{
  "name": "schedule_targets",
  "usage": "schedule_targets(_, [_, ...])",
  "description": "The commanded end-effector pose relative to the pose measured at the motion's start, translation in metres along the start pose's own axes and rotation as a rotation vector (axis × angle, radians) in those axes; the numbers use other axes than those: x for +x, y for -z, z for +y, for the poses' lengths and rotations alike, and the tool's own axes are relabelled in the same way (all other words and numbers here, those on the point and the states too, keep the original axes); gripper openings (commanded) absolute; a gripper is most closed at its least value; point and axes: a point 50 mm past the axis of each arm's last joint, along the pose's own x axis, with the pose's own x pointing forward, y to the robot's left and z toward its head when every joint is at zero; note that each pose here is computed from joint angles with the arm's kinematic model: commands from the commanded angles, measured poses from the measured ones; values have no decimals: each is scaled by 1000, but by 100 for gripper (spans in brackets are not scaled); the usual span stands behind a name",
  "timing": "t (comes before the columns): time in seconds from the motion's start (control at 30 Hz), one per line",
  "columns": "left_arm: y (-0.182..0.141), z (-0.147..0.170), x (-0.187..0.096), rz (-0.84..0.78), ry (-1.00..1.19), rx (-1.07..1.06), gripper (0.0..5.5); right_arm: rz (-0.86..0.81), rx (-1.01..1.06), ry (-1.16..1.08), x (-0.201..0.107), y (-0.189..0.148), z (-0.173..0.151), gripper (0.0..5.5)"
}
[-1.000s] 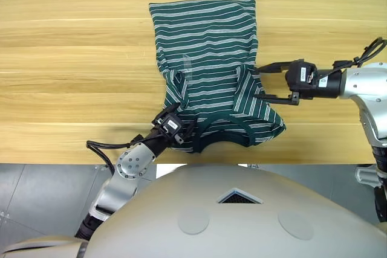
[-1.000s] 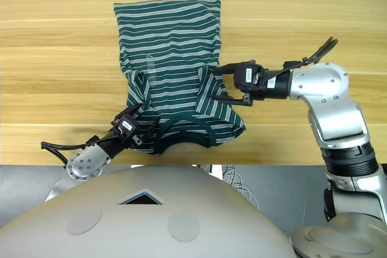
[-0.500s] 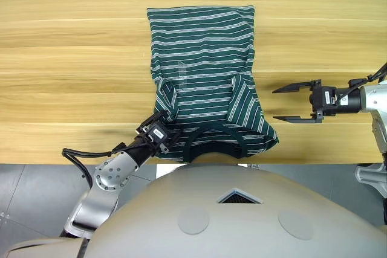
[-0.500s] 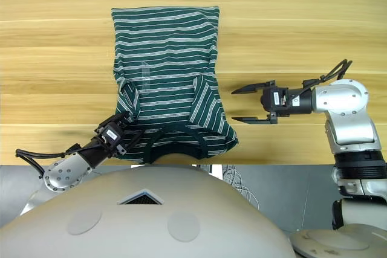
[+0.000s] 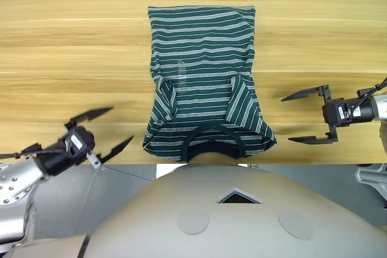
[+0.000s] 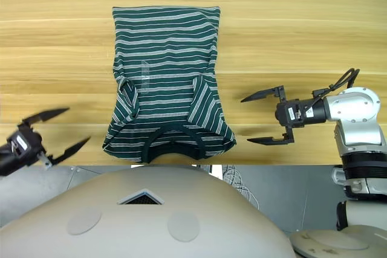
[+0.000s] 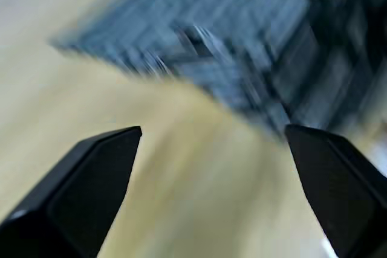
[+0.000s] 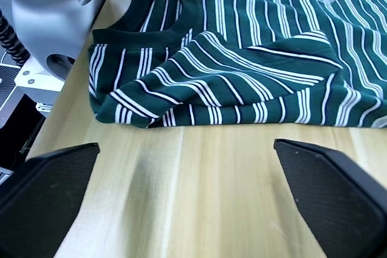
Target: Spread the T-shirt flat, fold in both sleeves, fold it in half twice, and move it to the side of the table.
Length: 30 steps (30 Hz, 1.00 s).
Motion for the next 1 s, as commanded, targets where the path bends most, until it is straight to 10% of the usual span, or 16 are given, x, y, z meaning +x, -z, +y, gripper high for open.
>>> schedule_targets(0.03, [26, 5, -5, 191, 130, 140, 424, -9, -80, -4, 21, -3, -14, 540])
schedule_targets(0.33, [9, 29, 34, 94, 140, 310, 424, 51, -129, -136, 53, 3, -7, 540])
schedule_targets(0.7, [-26, 46, 12, -34, 132, 285, 424, 39, -134, -97, 59, -2, -7, 540])
schedule_targets(1.0, [-13, 43, 36, -1, 183, 308, 427, 27, -78, -63, 65, -2, -10, 377])
